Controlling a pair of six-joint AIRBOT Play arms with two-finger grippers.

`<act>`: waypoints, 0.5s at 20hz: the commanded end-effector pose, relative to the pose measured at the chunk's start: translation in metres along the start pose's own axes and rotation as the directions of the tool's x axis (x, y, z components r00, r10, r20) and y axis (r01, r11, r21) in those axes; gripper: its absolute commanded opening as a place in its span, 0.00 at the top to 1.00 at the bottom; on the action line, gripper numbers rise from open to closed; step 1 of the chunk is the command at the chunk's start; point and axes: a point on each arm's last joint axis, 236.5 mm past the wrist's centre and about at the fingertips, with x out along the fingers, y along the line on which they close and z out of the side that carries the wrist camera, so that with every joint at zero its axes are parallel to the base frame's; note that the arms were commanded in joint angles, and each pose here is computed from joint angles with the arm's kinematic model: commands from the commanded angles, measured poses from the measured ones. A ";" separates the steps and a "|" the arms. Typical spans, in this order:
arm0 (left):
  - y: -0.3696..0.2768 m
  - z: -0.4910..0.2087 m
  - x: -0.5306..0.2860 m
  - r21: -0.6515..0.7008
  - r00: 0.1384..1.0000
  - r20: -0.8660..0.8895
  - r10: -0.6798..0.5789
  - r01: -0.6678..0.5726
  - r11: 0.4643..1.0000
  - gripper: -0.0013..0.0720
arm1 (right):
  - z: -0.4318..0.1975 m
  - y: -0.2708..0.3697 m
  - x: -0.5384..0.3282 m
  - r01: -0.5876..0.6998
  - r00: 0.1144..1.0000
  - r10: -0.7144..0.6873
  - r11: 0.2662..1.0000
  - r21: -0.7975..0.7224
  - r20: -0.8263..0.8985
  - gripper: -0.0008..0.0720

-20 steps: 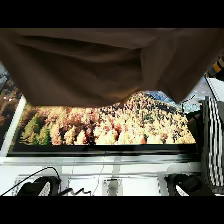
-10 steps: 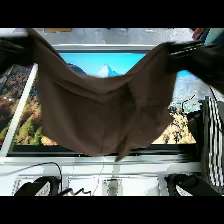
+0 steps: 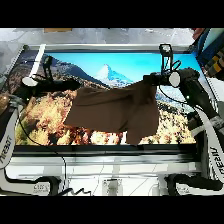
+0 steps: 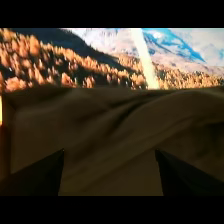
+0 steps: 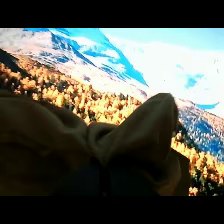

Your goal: Fold the clothes and pants, and hang the long-sleeved shirts on hangers.

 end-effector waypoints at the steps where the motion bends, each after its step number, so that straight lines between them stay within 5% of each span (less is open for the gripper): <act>1: 0.026 -0.007 0.012 -0.076 1.000 0.000 0.004 -0.004 0.997 0.10 | -0.011 -0.009 0.013 0.009 0.999 -0.008 0.999 0.036 -0.046 0.97; 4: 0.051 -0.016 -0.014 -0.100 0.999 -0.047 0.003 -0.008 0.995 0.10 | -0.011 -0.017 0.013 0.043 0.998 -0.043 0.999 0.005 -0.045 0.97; 10: 0.097 -0.130 -0.069 0.015 0.861 -0.506 0.060 -0.061 0.998 0.12 | -0.013 -0.017 0.016 0.044 0.998 -0.044 0.999 0.003 -0.051 0.97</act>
